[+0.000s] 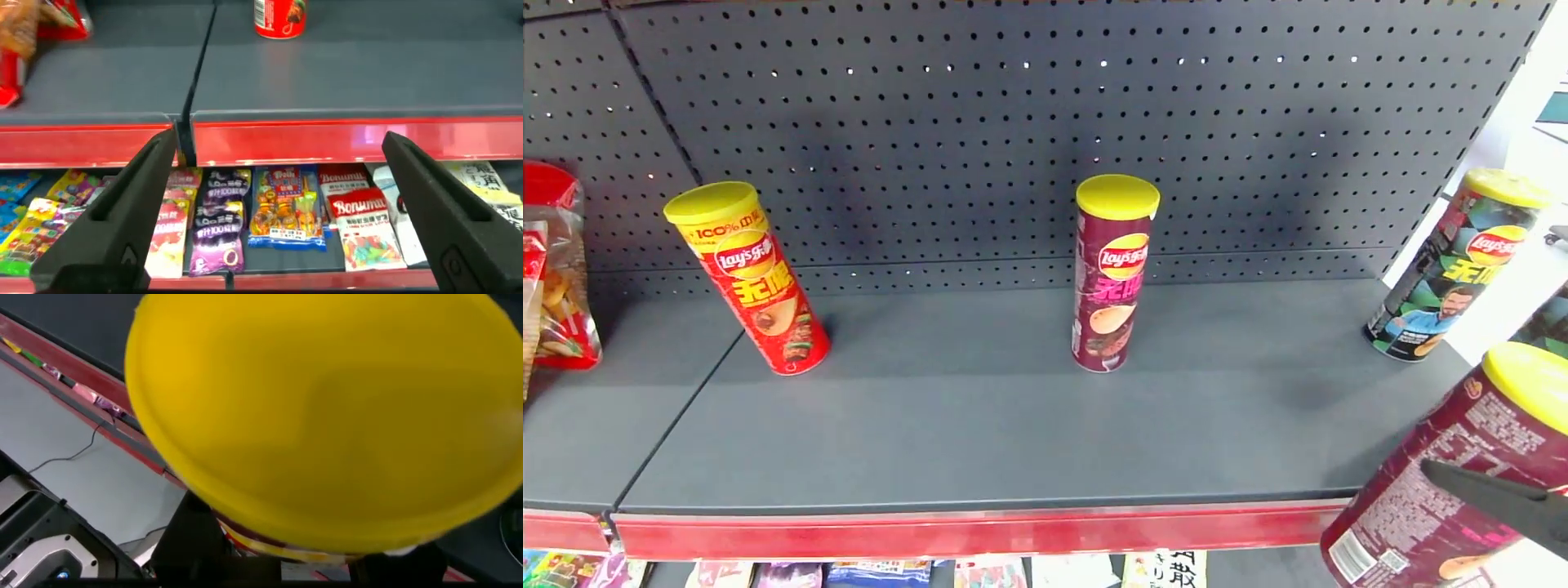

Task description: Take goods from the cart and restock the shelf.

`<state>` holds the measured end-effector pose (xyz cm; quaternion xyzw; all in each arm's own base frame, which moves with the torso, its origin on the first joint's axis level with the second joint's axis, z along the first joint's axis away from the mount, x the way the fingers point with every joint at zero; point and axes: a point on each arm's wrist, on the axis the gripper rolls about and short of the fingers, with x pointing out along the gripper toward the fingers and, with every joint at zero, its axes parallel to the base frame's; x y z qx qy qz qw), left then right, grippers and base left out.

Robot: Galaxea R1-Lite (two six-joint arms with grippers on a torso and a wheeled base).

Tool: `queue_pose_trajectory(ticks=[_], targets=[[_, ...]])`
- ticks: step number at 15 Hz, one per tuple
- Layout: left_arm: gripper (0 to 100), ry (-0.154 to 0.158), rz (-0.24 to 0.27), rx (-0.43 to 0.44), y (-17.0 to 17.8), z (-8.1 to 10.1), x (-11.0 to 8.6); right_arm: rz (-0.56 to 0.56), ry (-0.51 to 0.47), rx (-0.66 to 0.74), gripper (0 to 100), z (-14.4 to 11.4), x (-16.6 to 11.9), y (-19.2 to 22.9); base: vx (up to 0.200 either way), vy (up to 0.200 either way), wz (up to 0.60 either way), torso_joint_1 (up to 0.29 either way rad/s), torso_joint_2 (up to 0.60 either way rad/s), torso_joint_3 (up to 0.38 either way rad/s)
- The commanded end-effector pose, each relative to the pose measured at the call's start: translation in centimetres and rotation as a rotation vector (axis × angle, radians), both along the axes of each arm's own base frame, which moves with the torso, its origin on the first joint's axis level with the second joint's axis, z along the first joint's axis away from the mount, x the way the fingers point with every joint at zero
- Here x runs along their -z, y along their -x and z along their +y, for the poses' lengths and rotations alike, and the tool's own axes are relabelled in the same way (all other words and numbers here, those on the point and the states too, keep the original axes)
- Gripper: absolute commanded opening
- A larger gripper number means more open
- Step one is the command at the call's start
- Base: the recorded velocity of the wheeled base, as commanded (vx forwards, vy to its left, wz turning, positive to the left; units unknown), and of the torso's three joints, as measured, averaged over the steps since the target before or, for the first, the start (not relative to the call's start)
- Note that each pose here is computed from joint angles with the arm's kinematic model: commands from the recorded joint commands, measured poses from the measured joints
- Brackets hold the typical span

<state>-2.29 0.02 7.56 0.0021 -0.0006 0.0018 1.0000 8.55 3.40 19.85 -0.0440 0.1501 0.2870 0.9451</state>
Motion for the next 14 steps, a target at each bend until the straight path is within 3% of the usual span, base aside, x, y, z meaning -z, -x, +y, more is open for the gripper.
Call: queue_pose_trajectory(ticks=[1,7,9,10,11,12,14], targets=[[100,0.001,0.000,-0.001,0.0,0.0,0.0,0.004,0.001,-0.002,0,0.0,0.0,-0.1,0.000,0.000,0.00,0.000,0.00,0.000],[100,-0.003,0.001,0.014,0.0,0.0,0.0,0.001,-0.008,-0.038,0,0.0,0.1,0.2,0.000,0.000,0.00,0.000,0.00,0.000],[100,-0.022,-0.035,0.106,0.2,-0.2,-0.9,-0.001,-0.017,-0.061,0,0.1,0.0,0.3,0.000,0.000,0.00,0.000,0.00,0.000],[100,-0.007,-0.066,0.163,0.4,-0.3,-5.1,-0.012,-0.025,-0.071,0,0.1,-0.4,0.3,0.000,0.000,0.00,0.000,0.00,0.000],[100,0.059,-0.053,0.183,-0.9,-0.4,-10.3,-0.025,-0.030,-0.073,0,0.1,-0.8,0.2,0.000,0.000,0.00,0.000,0.00,0.000],[100,0.064,-0.039,0.289,-3.3,-0.6,-15.7,-0.035,-0.033,-0.074,0,0.2,-1.3,-0.1,0.000,0.000,0.00,0.000,0.00,0.000],[100,-0.071,0.062,0.468,-7.3,-1.2,-16.6,-0.056,-0.039,-0.075,0,0.3,-2.2,-0.3,0.000,0.000,0.00,0.000,0.00,0.000]])
